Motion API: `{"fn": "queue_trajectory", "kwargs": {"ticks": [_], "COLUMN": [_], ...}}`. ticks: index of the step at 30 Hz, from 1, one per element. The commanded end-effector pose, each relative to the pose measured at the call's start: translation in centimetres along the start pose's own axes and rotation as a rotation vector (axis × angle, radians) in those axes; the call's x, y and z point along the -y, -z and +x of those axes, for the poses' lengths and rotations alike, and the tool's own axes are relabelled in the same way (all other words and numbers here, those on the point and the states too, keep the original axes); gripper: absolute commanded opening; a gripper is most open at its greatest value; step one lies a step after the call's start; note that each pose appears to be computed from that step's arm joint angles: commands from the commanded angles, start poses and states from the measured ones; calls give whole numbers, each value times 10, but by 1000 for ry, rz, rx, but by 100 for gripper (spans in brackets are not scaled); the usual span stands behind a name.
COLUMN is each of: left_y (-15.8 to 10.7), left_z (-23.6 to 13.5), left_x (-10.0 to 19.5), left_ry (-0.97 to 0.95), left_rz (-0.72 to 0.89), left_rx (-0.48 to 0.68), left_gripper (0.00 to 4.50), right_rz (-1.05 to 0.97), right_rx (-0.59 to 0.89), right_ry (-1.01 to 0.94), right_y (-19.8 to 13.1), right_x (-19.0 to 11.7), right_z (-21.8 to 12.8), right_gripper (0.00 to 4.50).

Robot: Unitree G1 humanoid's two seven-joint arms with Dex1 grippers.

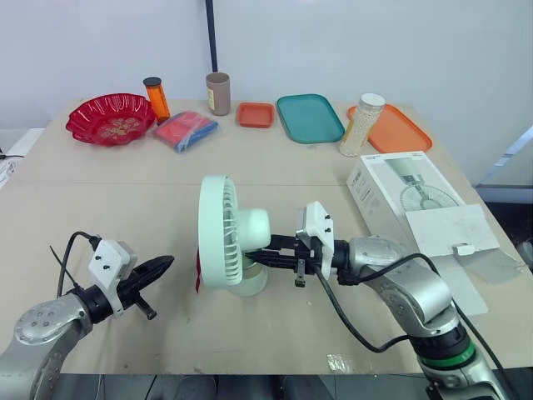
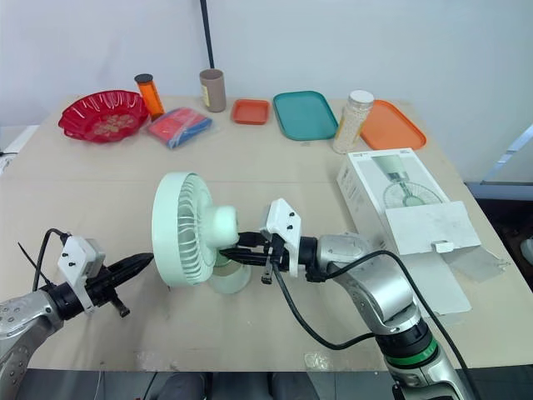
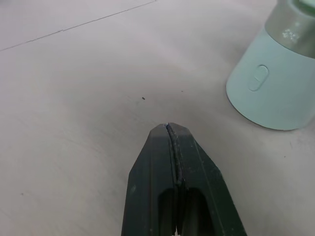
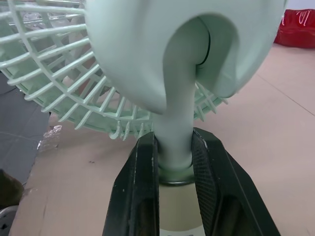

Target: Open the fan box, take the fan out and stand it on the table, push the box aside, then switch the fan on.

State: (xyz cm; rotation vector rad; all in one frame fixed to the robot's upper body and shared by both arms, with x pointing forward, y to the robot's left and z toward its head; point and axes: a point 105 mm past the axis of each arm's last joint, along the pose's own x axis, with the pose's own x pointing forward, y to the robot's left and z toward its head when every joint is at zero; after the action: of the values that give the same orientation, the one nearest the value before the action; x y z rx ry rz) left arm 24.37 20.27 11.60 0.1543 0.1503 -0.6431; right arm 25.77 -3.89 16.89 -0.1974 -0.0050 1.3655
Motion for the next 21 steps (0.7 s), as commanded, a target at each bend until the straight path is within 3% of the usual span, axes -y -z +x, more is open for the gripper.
{"fn": "queue_trajectory", "kwargs": {"ticks": [1,21], "left_y": [-10,-20], "left_z": [-1,16], "left_x": [6,11], "left_ry": [-2,28], "left_rz": [18,22], "left_rx": [32,71], "left_gripper": [4,4], "right_rz": [-52,-95], "right_rx": [51,79], "right_ry": [-27,31], "right_y": [-18,-22], "right_x": [-9,-1], "right_z": [-6,-5], "right_gripper": [58,58]}}
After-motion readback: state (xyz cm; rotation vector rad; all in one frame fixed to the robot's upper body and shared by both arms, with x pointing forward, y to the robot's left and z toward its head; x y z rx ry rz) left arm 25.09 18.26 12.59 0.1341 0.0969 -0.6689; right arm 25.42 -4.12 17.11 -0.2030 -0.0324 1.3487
